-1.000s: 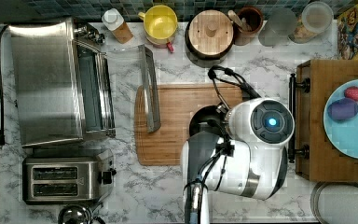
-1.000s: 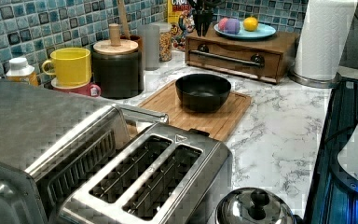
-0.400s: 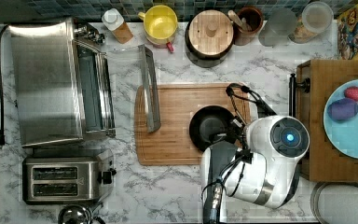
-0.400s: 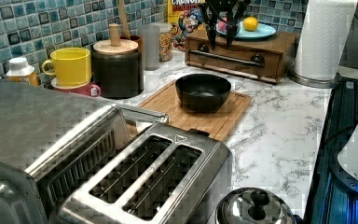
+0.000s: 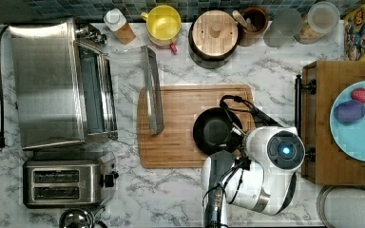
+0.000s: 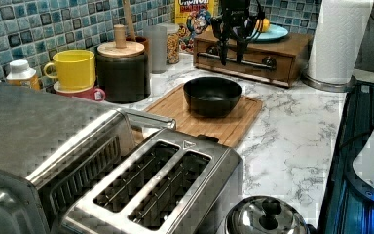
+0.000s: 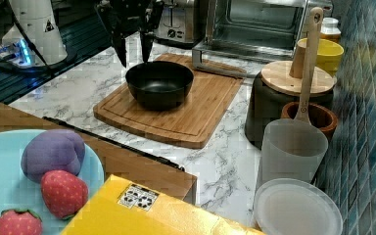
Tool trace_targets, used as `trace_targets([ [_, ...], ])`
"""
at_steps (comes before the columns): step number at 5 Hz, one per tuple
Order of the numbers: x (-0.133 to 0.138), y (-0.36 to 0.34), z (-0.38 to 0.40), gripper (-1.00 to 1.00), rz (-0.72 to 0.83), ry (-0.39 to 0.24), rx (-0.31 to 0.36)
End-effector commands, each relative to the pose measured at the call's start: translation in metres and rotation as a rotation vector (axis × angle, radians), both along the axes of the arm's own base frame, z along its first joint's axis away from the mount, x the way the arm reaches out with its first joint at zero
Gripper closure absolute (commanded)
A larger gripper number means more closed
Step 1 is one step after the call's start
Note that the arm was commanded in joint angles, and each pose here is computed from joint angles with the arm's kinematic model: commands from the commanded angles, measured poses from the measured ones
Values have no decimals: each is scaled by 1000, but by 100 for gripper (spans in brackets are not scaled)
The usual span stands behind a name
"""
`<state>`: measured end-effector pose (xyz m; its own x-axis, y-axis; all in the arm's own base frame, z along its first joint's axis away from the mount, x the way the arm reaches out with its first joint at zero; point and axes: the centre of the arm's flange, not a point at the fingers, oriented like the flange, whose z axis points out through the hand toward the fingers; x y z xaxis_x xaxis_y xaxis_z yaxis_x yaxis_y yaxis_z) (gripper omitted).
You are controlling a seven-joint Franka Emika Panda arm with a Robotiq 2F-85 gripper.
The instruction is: Pick up the bowl.
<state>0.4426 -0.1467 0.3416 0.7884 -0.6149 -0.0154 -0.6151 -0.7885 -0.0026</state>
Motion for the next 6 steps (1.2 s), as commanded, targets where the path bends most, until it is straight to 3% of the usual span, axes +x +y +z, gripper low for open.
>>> trace_targets([
  [1, -34, -24, -38, 0, -29, -17, 10],
  [3, -25, -5, -61, 0, 49, -56, 77],
  [6, -12, 7, -77, 0, 54, -54, 67],
])
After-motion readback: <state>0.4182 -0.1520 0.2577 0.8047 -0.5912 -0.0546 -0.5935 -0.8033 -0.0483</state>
